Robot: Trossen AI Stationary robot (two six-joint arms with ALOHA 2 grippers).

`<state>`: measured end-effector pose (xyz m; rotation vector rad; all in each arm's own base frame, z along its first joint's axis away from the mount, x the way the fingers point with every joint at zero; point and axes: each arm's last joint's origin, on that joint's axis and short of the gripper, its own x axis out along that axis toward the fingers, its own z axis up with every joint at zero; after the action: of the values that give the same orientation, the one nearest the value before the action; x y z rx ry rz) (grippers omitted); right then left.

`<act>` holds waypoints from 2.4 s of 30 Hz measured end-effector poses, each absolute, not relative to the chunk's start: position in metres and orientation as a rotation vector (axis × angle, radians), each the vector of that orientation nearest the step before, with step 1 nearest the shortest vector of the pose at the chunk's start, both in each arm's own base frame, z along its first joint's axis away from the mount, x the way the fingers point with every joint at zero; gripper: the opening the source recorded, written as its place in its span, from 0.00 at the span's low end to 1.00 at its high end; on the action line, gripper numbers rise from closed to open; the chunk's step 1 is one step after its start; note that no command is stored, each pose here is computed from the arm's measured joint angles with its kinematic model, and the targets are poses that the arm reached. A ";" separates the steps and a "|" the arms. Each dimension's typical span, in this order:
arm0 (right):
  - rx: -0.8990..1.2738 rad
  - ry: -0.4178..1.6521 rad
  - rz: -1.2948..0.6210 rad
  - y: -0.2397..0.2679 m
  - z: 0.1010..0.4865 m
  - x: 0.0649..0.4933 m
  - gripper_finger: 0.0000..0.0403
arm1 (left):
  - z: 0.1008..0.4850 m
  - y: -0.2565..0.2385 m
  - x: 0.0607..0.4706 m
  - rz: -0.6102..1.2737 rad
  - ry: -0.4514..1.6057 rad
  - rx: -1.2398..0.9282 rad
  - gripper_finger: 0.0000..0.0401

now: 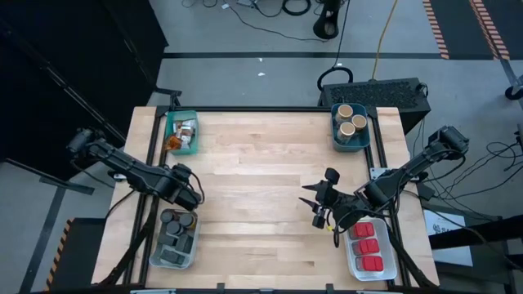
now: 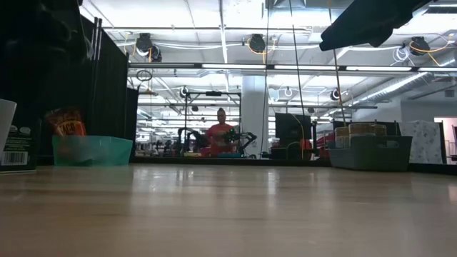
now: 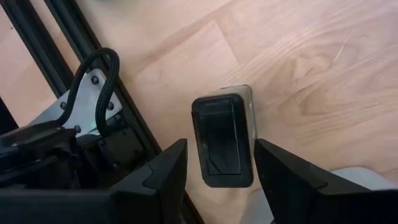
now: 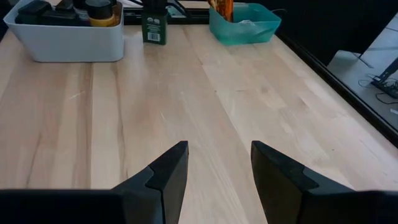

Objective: Sort spices by type
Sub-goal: Put the black seasoning can into the gray bin

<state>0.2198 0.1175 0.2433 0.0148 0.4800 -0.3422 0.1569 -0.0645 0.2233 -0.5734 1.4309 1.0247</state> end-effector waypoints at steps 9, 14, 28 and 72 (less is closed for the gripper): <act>0.016 0.480 -0.342 0.118 0.243 0.220 0.40 | 0.217 -0.065 0.157 1.012 1.431 -0.592 0.47; 0.016 0.480 -0.342 0.118 0.243 0.220 0.40 | 0.217 -0.065 0.158 1.013 1.425 -0.590 0.47; 0.016 0.480 -0.341 0.118 0.243 0.220 0.40 | 0.217 -0.063 0.158 1.076 1.366 -0.608 0.47; 0.017 0.493 -0.320 0.118 0.243 0.220 0.40 | 0.196 -0.064 0.161 1.049 1.334 -0.584 0.33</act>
<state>0.2197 0.1181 0.2428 0.0170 0.4934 -0.3204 0.1613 -0.0642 0.1964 -0.5839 1.3336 1.0486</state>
